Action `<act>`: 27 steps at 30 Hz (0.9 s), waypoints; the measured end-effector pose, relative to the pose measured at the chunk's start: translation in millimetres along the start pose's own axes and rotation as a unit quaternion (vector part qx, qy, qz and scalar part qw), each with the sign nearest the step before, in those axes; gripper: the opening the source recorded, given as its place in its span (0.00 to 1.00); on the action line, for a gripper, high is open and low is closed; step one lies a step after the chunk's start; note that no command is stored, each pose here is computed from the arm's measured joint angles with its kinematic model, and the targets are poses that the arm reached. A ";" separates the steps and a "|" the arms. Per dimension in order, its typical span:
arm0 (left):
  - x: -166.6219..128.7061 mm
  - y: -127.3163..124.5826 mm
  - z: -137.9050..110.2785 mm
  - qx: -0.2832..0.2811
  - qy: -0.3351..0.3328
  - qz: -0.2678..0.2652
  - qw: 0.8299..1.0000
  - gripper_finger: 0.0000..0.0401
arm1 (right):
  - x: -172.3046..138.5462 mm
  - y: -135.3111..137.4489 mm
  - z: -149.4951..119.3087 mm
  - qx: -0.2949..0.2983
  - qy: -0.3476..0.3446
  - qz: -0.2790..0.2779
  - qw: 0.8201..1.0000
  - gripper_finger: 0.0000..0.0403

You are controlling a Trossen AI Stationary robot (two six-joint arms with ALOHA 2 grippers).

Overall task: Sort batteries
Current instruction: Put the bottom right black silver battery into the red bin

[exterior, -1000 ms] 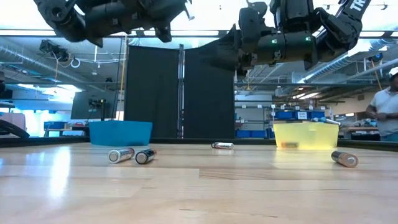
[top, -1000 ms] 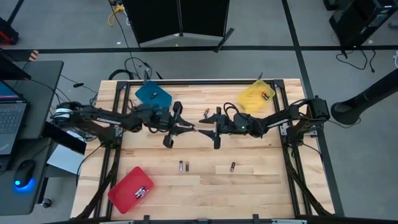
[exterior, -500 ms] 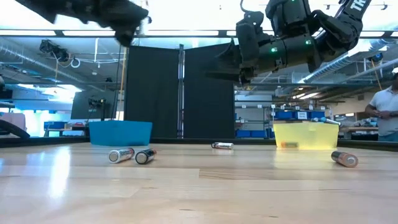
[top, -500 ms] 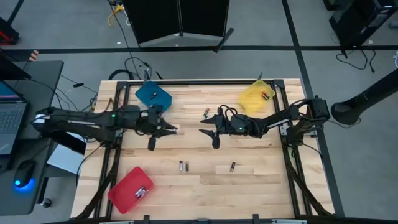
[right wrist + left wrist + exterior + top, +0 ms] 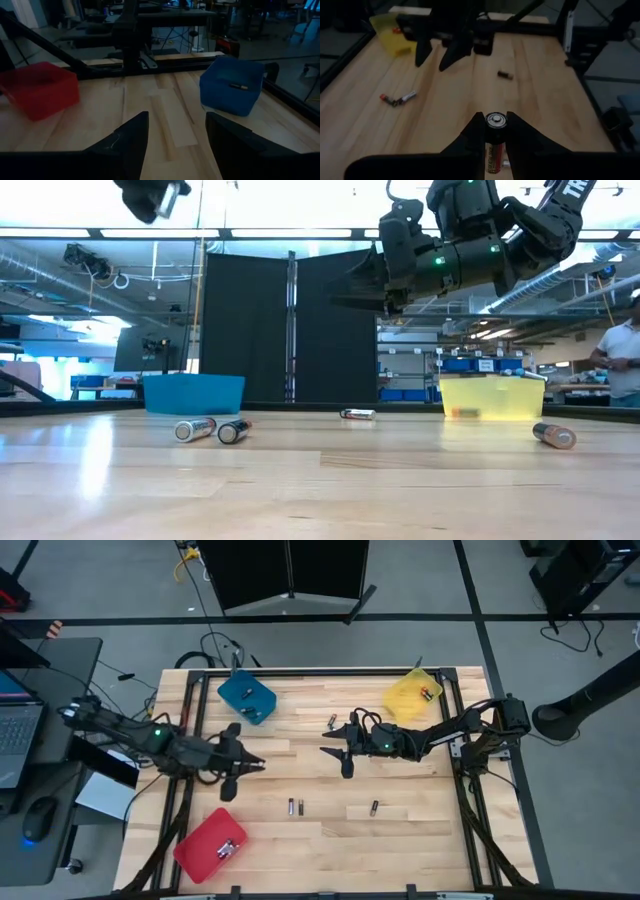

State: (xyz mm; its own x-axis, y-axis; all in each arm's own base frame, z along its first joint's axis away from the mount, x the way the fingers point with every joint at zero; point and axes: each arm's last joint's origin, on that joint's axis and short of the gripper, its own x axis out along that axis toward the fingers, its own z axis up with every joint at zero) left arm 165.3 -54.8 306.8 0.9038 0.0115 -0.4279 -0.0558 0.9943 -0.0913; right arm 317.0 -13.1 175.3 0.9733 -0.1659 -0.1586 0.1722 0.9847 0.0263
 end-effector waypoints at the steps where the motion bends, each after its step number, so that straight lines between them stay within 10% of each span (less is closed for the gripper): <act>1: -1.1 -2.6 1.7 0.001 -0.002 -0.002 1.000 0.13 | 0.0 0.0 0.0 0.000 0.000 0.000 1.000 0.52; 27: 7.4 -26.6 -6.1 0.059 0.021 -0.002 0.998 0.13 | 0.0 0.1 0.6 0.000 -0.003 0.001 1.000 0.52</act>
State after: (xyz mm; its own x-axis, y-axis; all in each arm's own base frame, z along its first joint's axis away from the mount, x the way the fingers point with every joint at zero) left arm 170.9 -81.8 300.6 0.8853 0.0046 -0.4649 0.0008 0.9999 0.0114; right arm 317.1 -13.1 175.8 0.9744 -0.1648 -0.1526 0.1709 0.9849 0.0274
